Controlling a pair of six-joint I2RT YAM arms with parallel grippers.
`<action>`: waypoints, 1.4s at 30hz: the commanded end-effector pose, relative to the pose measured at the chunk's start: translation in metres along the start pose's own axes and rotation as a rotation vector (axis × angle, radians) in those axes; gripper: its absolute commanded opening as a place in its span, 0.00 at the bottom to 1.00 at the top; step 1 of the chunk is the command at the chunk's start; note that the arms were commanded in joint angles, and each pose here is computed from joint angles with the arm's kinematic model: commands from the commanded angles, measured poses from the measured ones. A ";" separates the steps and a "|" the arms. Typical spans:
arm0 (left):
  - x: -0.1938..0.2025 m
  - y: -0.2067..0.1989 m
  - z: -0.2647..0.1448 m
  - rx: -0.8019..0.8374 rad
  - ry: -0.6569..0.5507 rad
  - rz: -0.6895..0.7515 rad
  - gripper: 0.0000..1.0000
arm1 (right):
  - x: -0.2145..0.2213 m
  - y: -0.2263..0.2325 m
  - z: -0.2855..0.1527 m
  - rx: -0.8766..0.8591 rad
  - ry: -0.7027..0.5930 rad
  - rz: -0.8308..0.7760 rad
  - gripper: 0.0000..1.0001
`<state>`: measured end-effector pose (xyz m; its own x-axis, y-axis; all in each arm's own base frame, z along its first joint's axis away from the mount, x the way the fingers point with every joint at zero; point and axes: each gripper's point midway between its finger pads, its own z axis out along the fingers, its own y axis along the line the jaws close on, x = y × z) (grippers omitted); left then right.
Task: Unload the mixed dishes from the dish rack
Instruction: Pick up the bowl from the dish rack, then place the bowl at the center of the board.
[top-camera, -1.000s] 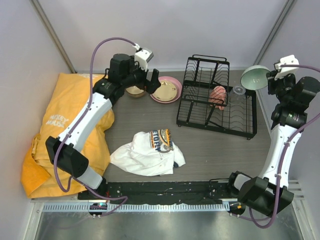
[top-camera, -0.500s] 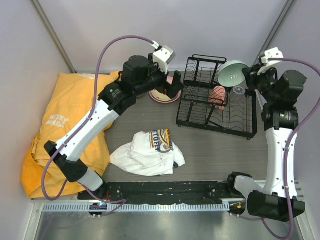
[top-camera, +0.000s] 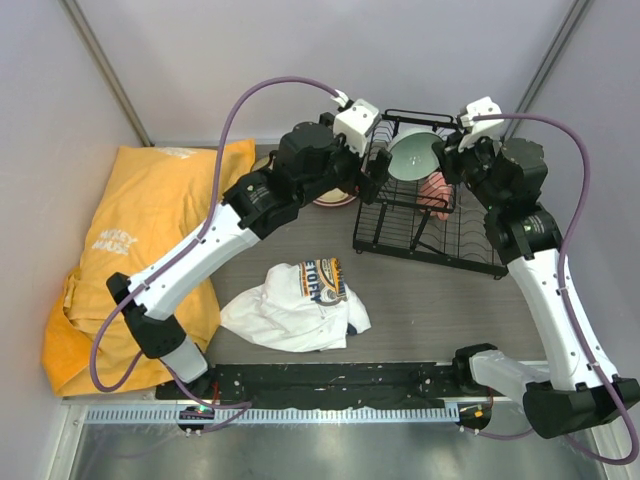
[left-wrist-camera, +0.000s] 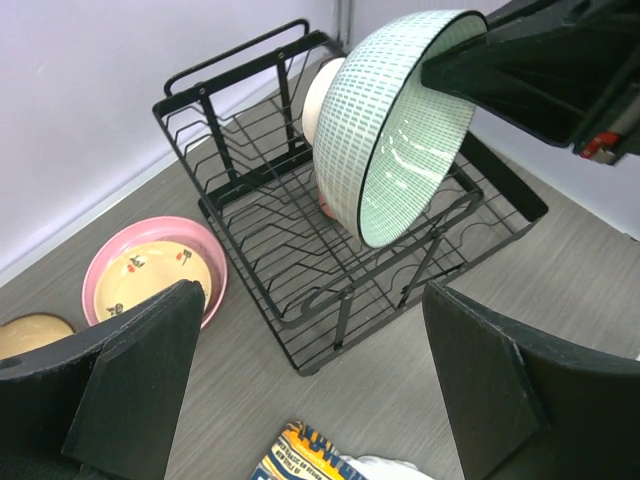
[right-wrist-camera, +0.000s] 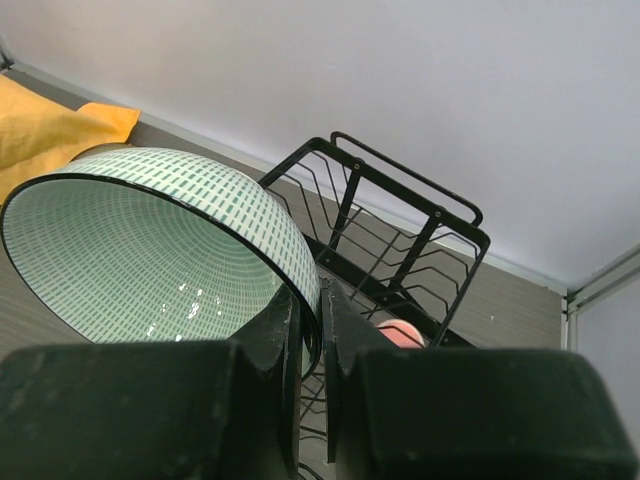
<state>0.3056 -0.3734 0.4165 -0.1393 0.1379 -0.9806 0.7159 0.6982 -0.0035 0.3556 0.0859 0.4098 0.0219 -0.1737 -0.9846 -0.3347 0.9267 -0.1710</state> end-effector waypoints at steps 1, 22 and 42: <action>-0.012 0.001 0.004 -0.045 -0.023 0.002 0.95 | -0.028 -0.005 0.001 0.056 -0.096 0.033 0.06; -0.020 0.002 0.042 -0.112 -0.032 0.073 0.77 | -0.027 0.026 -0.012 -0.071 -0.108 0.123 0.06; -0.009 0.008 0.055 -0.153 -0.005 0.113 0.39 | -0.021 0.039 -0.022 -0.127 -0.108 0.138 0.06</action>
<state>0.3472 -0.4139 0.3862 -0.1123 0.2630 -0.9582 0.6429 0.7545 0.1317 0.3306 0.1157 0.3874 -0.0560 -0.0416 -0.9976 -0.4459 0.8950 -0.0123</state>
